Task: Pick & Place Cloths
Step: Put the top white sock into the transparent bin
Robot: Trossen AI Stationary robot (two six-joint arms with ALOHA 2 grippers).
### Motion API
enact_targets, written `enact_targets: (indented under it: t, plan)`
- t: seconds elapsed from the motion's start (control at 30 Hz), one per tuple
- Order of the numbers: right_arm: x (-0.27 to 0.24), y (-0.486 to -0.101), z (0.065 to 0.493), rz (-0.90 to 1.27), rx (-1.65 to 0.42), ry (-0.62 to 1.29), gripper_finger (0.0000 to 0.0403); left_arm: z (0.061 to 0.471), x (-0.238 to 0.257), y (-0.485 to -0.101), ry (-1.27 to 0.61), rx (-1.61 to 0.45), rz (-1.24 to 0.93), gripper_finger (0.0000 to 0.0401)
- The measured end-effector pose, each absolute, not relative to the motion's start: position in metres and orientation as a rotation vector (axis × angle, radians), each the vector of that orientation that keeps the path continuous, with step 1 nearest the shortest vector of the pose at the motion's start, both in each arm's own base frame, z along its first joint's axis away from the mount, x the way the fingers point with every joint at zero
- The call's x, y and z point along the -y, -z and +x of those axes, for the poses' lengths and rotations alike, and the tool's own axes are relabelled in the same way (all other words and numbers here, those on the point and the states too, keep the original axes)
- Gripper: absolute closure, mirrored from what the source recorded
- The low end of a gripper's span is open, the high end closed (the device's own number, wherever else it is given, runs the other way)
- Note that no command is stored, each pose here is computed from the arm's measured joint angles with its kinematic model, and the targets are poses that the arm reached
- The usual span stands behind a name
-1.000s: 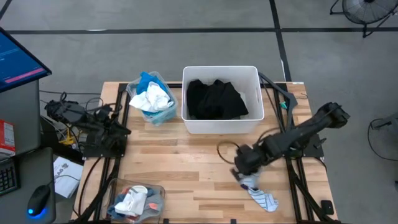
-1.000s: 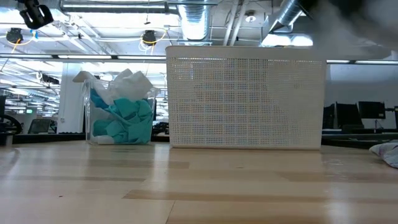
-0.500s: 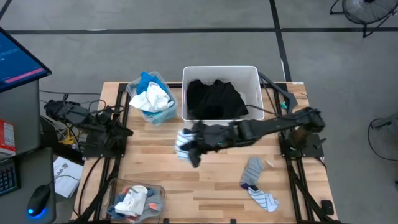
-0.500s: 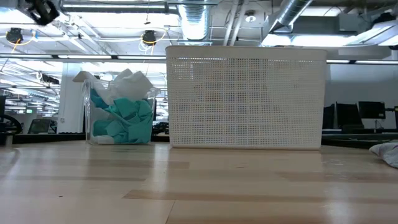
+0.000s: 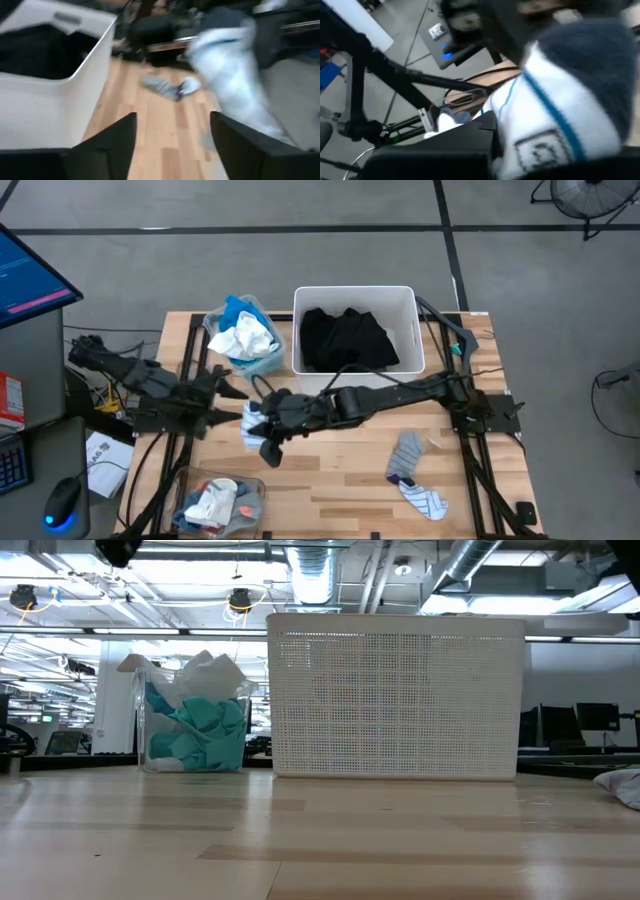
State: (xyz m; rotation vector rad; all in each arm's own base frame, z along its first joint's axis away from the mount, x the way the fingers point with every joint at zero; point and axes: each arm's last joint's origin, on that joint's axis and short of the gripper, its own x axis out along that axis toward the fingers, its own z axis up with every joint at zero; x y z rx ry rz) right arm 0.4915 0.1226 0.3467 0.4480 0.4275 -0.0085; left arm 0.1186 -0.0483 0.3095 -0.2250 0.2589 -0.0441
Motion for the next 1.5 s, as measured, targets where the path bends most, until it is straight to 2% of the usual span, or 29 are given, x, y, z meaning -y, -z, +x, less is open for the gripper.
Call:
enact_targets:
  t: [0.1,0.2,0.3,0.43,0.57,0.77,1.0,1.2,1.3,1.37,1.5]
  plan:
    - [-0.132,-0.343,0.494,0.442,-0.444,-0.007,0.0403,0.13,0.054,-0.306,0.031,-0.277,-0.268,0.0134]
    - [-0.139,-0.344,0.492,0.418,-0.448,-0.024,0.0403,0.138,0.062,-0.312,0.168,-0.245,-0.319,0.0114]
    - [-0.143,-0.343,0.487,0.403,-0.491,-0.023,0.0403,0.144,0.07,-0.319,0.323,-0.203,-0.398,0.0108]
    - [-0.152,-0.358,0.471,0.399,-0.514,-0.055,0.0403,0.145,0.073,-0.32,0.408,-0.232,-0.501,0.0109]
    - [-0.163,-0.382,0.451,0.393,-0.478,-0.073,0.0403,0.145,0.073,-0.322,0.412,-0.21,-0.532,0.0109]
    - [-0.166,-0.377,0.452,0.361,-0.482,-0.031,0.0403,0.155,0.076,-0.333,0.407,-0.072,-0.537,0.011]
    - [-0.162,-0.368,0.46,0.361,-0.489,-0.015,0.0403,0.176,0.087,-0.318,0.387,-0.144,-0.518,0.011]
    - [-0.161,-0.364,0.46,0.352,-0.517,-0.008,0.0403,0.191,0.094,-0.315,0.374,-0.09,-0.477,0.0111]
    - [-0.163,-0.363,0.459,0.349,-0.527,-0.01,0.0403,0.191,0.094,-0.315,0.374,-0.089,-0.483,0.0131]
    - [-0.163,-0.363,0.459,0.35,-0.524,-0.013,0.04,0.191,0.094,-0.315,0.36,-0.087,-0.495,0.0166]
    - [-0.164,-0.364,0.459,0.373,-0.527,-0.016,0.0384,0.191,0.092,-0.316,0.306,-0.063,-0.463,0.0288]
